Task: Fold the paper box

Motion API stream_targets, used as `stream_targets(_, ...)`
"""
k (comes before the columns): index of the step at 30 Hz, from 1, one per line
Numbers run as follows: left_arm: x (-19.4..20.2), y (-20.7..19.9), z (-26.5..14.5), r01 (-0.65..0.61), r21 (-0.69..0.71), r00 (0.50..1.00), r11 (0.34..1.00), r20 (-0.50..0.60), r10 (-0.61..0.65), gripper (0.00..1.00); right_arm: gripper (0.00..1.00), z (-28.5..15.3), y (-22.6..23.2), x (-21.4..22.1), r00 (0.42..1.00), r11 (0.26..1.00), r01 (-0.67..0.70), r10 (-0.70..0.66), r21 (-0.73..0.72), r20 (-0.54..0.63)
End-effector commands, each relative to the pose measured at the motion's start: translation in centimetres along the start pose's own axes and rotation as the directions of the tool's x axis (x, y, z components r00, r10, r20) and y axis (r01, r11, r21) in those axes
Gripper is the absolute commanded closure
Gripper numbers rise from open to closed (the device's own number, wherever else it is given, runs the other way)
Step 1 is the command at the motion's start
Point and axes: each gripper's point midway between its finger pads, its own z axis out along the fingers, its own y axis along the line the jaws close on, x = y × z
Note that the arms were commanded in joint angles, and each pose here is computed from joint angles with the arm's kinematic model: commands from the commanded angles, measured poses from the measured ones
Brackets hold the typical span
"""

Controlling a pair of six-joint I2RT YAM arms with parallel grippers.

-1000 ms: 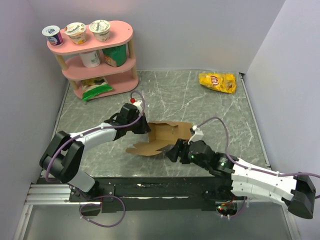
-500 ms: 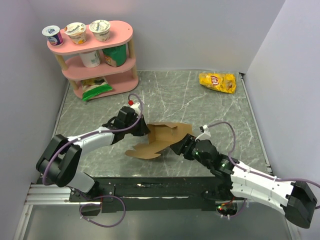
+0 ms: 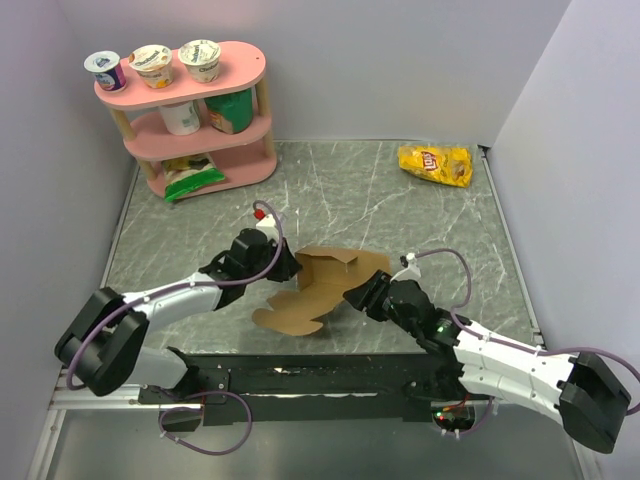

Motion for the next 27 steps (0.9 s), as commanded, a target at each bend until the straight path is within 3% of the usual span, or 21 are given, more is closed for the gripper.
stream_targets(1, -2.4, -1.7, -0.9, -0.082, 0.033, 0.988, 0.996, 0.135, 0.076, 0.98, 0.51, 0.4, 1.1, -1.0, 0.999, 1.0, 0.023, -0.023, -0.006, 0.027)
stream_targets(2, -2.6, -1.6, -1.0, -0.096, 0.023, 0.984, 0.995, 0.15, 0.092, 0.98, 0.57, 0.4, 1.1, -1.0, 0.999, 1.0, 0.026, -0.026, -0.007, 0.022)
stream_targets(12, -1.9, -2.5, -1.9, -0.24, -0.057, 0.942, 0.969, 0.227, 0.247, 0.98, 0.73, 0.8, 0.2, -0.2, 1.0, 0.999, 0.026, -0.026, 0.021, -0.005)
stream_targets(19, -1.2, -3.3, -3.4, -0.31, -0.196, 0.881, 0.93, 0.309, 0.359, 0.99, 0.82, 1.4, -0.5, -0.1, 0.999, 0.997, 0.044, -0.044, 0.061, -0.004)
stream_targets(27, 0.8, -3.4, -2.8, -0.346, -0.355, 0.845, 0.868, 0.283, 0.453, 0.99, 0.87, 2.4, -0.8, -0.1, 0.993, 0.991, 0.113, -0.114, 0.071, 0.012)
